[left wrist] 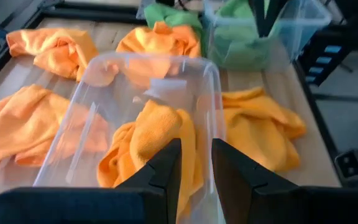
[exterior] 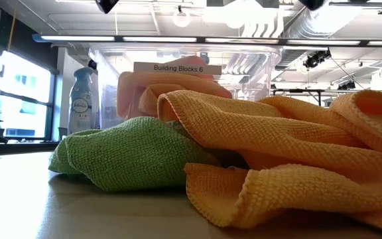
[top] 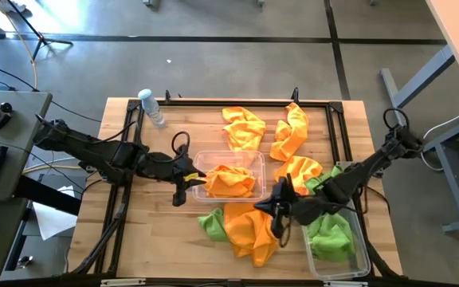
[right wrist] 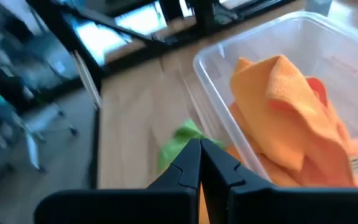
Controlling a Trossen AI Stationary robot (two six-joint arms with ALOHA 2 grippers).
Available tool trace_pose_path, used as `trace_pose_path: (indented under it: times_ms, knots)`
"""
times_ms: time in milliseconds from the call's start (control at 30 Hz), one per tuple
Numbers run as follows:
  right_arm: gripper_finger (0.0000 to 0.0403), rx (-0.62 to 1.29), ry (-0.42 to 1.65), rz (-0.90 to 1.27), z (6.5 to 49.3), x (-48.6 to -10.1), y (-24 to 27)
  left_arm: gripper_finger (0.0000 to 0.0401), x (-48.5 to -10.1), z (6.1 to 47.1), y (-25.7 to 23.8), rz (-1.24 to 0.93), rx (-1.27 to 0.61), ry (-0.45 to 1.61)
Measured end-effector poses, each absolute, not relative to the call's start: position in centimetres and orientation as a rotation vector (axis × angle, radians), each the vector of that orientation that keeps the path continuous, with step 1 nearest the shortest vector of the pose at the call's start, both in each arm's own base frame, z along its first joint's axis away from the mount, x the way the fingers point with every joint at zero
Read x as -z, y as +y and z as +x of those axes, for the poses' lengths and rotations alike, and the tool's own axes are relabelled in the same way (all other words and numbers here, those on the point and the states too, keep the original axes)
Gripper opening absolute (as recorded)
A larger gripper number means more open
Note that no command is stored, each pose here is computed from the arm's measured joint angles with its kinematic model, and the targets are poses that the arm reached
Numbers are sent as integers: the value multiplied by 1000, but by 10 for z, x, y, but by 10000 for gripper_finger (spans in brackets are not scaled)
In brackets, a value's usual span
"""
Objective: Sort microfiber towel by color & place in baskets
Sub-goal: Put the orange towel into the top transparent bin
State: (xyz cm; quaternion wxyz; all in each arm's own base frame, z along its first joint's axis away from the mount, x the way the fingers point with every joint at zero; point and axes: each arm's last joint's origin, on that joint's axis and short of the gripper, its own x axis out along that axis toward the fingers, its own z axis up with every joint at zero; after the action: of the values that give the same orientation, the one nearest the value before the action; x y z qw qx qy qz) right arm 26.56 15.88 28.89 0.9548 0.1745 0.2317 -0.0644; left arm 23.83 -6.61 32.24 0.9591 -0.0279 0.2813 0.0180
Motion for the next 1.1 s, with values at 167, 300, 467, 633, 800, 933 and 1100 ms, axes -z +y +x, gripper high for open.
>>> trace_pose_path:
  times_ms: [167, 300, 467, 633, 800, 933, 1100]
  knots:
    - [0, 127, 698, 280, 287, -294, 167, 75, -320, 237, -65, -41, -55, 600]
    - [0, 134, 909, 249, 301, -297, 177, 75, -320, 237, -65, -24, -65, 596]
    - [0, 129, 1131, 206, 310, -294, 193, 75, -319, 236, -64, -18, -65, 606]
    - [1, 100, 1216, 127, 320, -274, 207, 75, -317, 234, -64, -7, -70, 637]
    - [18, 102, 1296, 104, 328, -248, 213, 75, -314, 232, -63, 3, -74, 669]
    - [50, 121, 1313, 100, 334, -237, 213, 75, -314, 232, -63, -3, -77, 671]
    - [105, 255, 1269, 166, 339, -230, 211, 75, -312, 231, -63, -2, -81, 691]
